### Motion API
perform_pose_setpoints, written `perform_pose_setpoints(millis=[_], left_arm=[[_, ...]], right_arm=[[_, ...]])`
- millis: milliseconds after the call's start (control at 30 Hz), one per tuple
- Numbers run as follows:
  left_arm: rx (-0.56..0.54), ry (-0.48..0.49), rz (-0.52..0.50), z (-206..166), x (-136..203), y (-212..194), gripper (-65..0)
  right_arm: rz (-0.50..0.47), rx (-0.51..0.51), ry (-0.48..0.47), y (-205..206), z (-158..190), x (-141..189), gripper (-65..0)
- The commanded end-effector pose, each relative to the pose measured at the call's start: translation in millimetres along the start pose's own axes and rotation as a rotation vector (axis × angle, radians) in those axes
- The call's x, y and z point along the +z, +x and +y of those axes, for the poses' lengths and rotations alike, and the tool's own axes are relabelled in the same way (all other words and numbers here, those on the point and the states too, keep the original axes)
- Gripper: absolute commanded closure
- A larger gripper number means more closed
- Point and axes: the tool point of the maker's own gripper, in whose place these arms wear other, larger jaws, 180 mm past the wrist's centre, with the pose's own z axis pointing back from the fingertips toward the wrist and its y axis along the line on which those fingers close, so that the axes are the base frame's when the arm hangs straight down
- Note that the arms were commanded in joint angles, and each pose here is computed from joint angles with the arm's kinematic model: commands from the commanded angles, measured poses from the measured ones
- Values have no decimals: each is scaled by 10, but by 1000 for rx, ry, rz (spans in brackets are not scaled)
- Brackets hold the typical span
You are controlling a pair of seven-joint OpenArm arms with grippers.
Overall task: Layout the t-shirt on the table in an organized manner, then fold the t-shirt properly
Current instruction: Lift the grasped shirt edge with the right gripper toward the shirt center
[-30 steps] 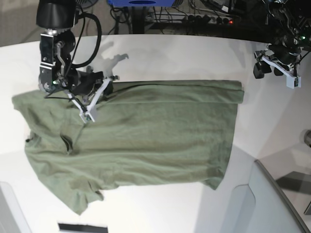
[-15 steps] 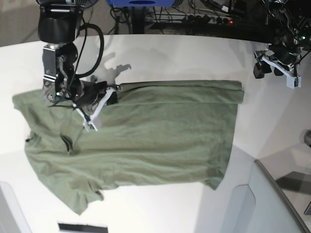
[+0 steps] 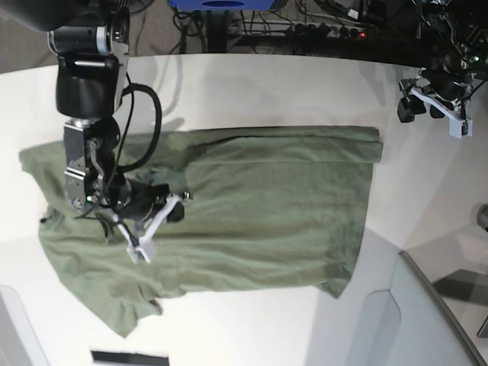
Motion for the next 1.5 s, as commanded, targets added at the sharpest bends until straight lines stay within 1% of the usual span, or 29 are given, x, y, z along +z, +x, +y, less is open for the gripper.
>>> perform_pose_setpoints(millis=[0,67,100,133,167,200,233,267,333,367,400,433,500,567,633,733,833,900,1033,1233,1467], left_arm=[[-16,1,-46,33,39,150,-484],[-15,2,-47,38,41,150,-484],[-13,4,-46,48,48,144,-484],[-14,6,-47,58,52,148,-484],[-14,6,-47,58,52,148,-484],[-14,8,-39,64,62,114,-484],[-16,6,-38,55,57,114,-484],[-16,4,-39,49,53,120,-484],[-17,2,-42,42,47,134,-484],[-18,1,-43,36,43,140,-484],[-18,1,-44,35,41,147,-484],[-18,-1,-54,27,29,187,-484],[-18,-2,-57,24,25,201,-484],[-17,0,-56,30,30,194,-484],[-16,1,-55,36,34,188,-484],[-14,5,-55,51,42,182,-484],[-13,9,-41,67,62,121,-484],[-12,9,-39,69,66,110,-484],[-11,9,-35,72,68,92,-484],[-12,7,-38,64,62,105,-484],[-12,7,-36,66,64,98,-484]], right_arm=[[-71,42,-3,300,0,103,-2],[-84,99,-59,323,-119,328,-8],[-94,109,-86,301,-136,420,-9],[-118,121,-144,314,-189,551,-12],[-117,141,-216,268,-270,667,-39],[-85,197,-273,184,-277,720,-89],[-45,280,-307,94,-232,728,-155],[10,395,-357,-3,-228,755,-243],[109,592,-404,-217,-128,727,-404],[139,665,-407,-311,-44,695,-462],[170,729,-414,-391,3,678,-494],[198,791,-422,-456,20,673,-491],[213,870,-405,-506,119,616,-459],[193,911,-378,-478,229,561,-431],[196,933,-372,-455,231,533,-411],[237,954,-360,-471,181,429,-377],[309,1001,-300,-558,151,345,-338],[334,1011,-261,-616,213,281,-294],[346,1007,-249,-638,227,237,-246],[350,1002,-245,-635,221,216,-246],[388,996,-251,-643,110,163,-245]])
